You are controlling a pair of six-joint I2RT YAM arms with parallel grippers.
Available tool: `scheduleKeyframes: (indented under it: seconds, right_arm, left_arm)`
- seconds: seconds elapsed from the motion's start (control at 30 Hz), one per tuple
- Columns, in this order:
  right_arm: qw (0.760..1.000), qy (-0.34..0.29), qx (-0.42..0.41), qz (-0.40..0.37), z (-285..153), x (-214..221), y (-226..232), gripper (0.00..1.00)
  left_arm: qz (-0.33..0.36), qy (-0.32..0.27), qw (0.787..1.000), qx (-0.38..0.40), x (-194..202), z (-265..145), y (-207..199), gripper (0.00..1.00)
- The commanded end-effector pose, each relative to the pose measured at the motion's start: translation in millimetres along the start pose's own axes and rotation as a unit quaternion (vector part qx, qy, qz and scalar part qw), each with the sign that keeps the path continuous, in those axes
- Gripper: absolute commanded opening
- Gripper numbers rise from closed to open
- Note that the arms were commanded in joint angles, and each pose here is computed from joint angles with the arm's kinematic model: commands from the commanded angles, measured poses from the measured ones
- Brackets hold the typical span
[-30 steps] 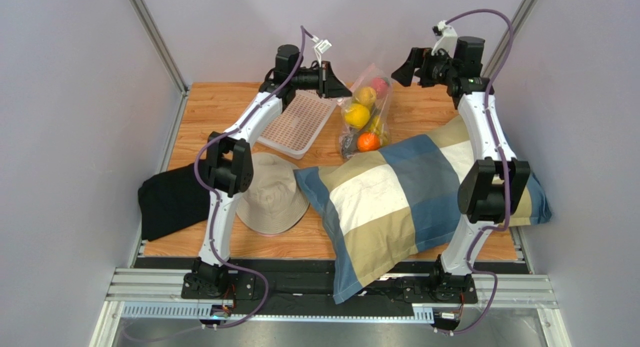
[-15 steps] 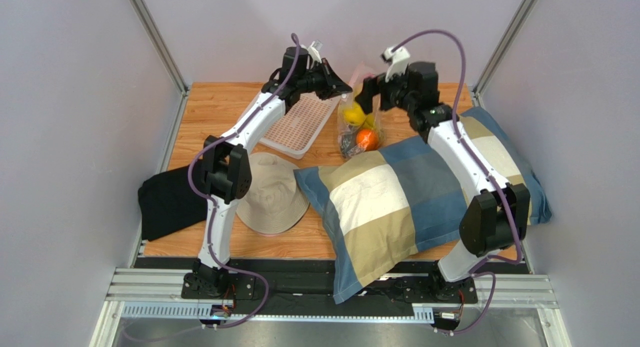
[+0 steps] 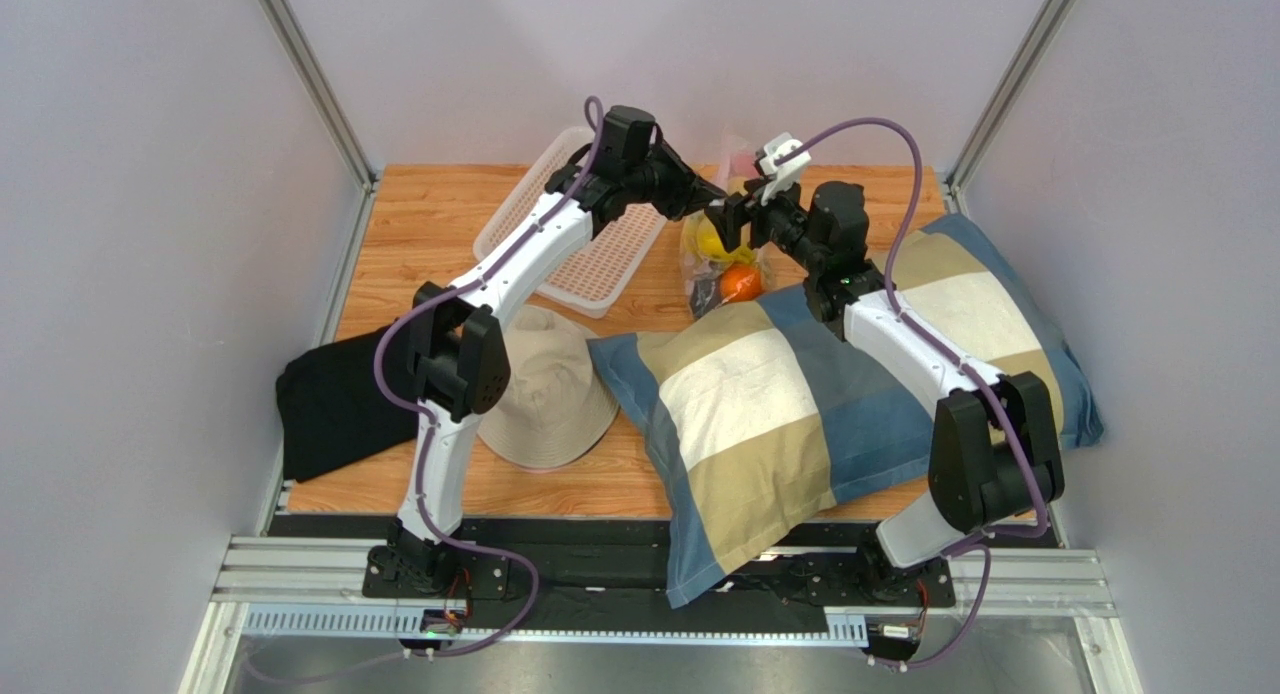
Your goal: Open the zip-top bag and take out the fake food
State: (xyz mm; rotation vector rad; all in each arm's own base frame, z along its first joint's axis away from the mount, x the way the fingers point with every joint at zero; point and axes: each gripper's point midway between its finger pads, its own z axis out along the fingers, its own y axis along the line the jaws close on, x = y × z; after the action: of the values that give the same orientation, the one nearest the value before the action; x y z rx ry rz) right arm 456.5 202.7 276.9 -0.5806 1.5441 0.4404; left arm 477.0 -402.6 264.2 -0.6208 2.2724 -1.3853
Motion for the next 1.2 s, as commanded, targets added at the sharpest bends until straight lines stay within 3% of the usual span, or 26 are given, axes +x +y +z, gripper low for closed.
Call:
scheduleKeyframes:
  seconds: [0.0,0.13,0.43,0.63,0.77,0.8,0.93,1.07,1.1,1.17]
  right_arm:
    - [0.997,-0.067,0.015,-0.029,14.5,-20.2,3.4,0.69]
    - [0.995,-0.087,0.031,-0.033,8.0,-16.6,6.5,0.63]
    - [0.992,-0.086,0.083,-0.031,-1.3,-0.7,-7.6,0.61]
    - [0.991,-0.093,0.091,-0.018,6.4,-1.2,-10.8,0.48]
    - [0.992,-0.093,0.087,-0.015,7.5,0.1,-9.6,0.0]
    - [0.992,-0.093,0.085,-0.014,6.9,0.5,-8.7,0.0]
    - [0.992,-0.088,0.091,-0.01,2.5,5.7,-9.6,0.0]
    - [0.993,-0.082,0.079,-0.014,5.4,8.7,-6.3,0.0]
    - [0.993,-0.082,0.078,-0.015,5.6,8.4,-5.9,0.0]
    - [0.993,-0.082,0.077,-0.017,4.9,8.4,-5.6,0.0]
  left_arm:
    - [-0.043,-0.021,0.998,0.028,-3.0,-35.2,-41.9,0.0]
    - [-0.054,-0.026,0.998,0.031,-1.6,-36.6,-47.3,0.0]
    - [-0.058,-0.034,0.997,0.031,-0.1,-38.0,-51.2,0.0]
    - [-0.059,-0.034,0.998,0.021,6.2,-34.7,-46.9,0.0]
    - [-0.053,-0.033,0.998,0.019,8.4,-33.8,-46.7,0.0]
    - [-0.052,-0.031,0.998,0.015,9.2,-34.1,-44.8,0.0]
    - [0.015,-0.032,0.999,-0.005,11.0,-44.4,-47.5,0.34]
    - [0.02,-0.029,0.999,-0.025,20.5,-55.2,-40.1,0.38]
    - [0.027,-0.038,0.999,-0.028,18.6,-57.9,-39.3,0.47]
    - [0.029,-0.042,0.998,-0.033,21.8,-61.2,-37.2,0.47]
